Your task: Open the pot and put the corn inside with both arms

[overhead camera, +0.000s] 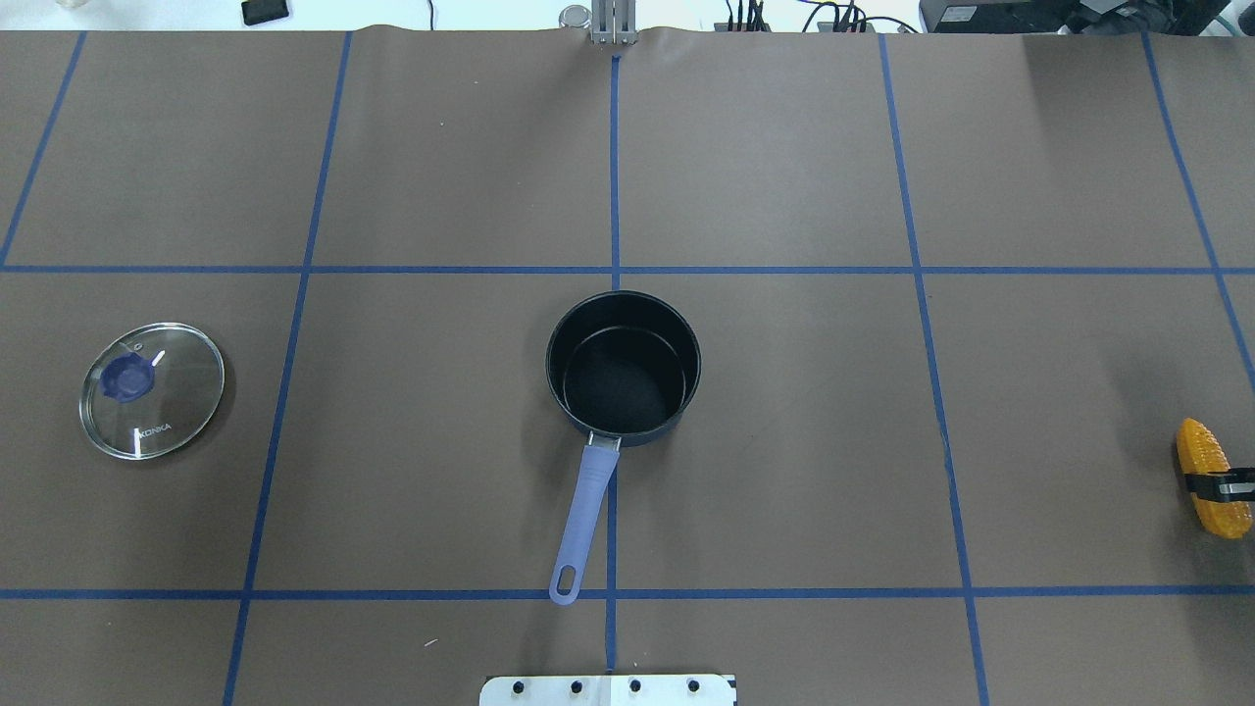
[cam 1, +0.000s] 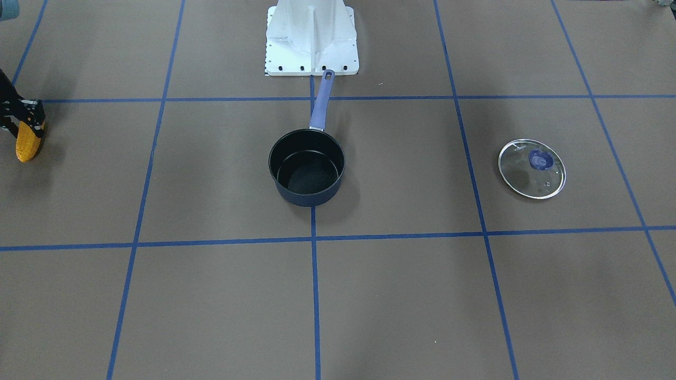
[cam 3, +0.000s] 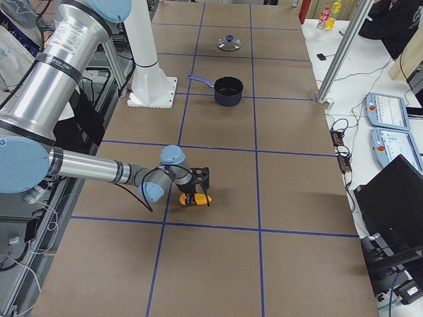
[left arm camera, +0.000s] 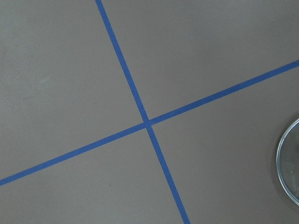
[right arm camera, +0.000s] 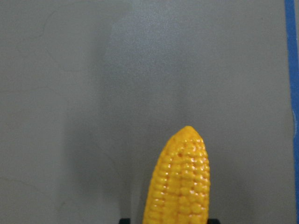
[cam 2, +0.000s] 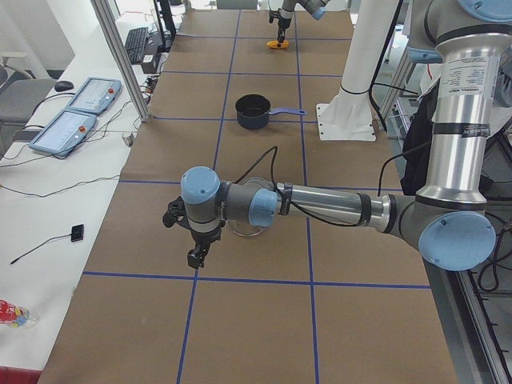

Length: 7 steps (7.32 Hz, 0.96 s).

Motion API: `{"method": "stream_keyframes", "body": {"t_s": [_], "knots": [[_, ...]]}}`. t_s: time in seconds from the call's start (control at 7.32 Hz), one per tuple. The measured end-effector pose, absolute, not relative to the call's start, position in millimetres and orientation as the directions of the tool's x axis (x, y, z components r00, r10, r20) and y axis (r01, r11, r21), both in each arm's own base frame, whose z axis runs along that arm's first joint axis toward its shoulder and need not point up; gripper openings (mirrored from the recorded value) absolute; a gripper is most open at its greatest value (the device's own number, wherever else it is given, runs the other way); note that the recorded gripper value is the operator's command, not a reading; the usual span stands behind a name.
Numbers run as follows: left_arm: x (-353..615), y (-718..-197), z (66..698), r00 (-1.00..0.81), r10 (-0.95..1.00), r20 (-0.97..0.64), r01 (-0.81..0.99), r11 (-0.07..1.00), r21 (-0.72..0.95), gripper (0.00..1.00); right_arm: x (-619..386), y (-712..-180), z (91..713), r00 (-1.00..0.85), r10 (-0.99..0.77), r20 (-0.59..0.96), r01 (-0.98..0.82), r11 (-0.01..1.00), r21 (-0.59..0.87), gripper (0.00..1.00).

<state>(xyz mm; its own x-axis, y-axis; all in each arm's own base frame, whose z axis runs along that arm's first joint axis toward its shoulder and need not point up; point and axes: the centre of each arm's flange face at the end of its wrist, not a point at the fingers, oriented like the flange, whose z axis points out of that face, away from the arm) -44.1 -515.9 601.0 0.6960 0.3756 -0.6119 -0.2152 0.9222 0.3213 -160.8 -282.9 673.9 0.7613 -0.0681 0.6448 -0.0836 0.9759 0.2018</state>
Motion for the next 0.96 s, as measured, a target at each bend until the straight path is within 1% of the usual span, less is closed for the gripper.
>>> {"method": "stream_keyframes", "body": {"t_s": [0.27,0.55,0.82,0.96], "knots": [[-44,-516,602,0.696,0.374,-0.613,-0.215,0.923,0.319,0.98,-166,-289,665,0.750,-0.082,0.656,-0.084,0.972,0.218,0.00],[-44,-515,603,0.696,0.373,-0.614,-0.215,0.924,0.317,0.98,-190,-326,626,0.693,-0.111,0.713,-0.124,0.955,0.269,0.00],[-44,-515,604,0.696,0.371,-0.615,-0.215,0.924,0.315,0.98,-250,-391,544,0.587,-0.194,0.786,-0.163,0.923,0.349,0.00],[-44,-514,605,0.696,0.369,-0.616,-0.215,0.925,0.312,0.98,-288,-425,488,0.554,-0.204,0.807,-0.176,0.919,0.353,0.00]]}}
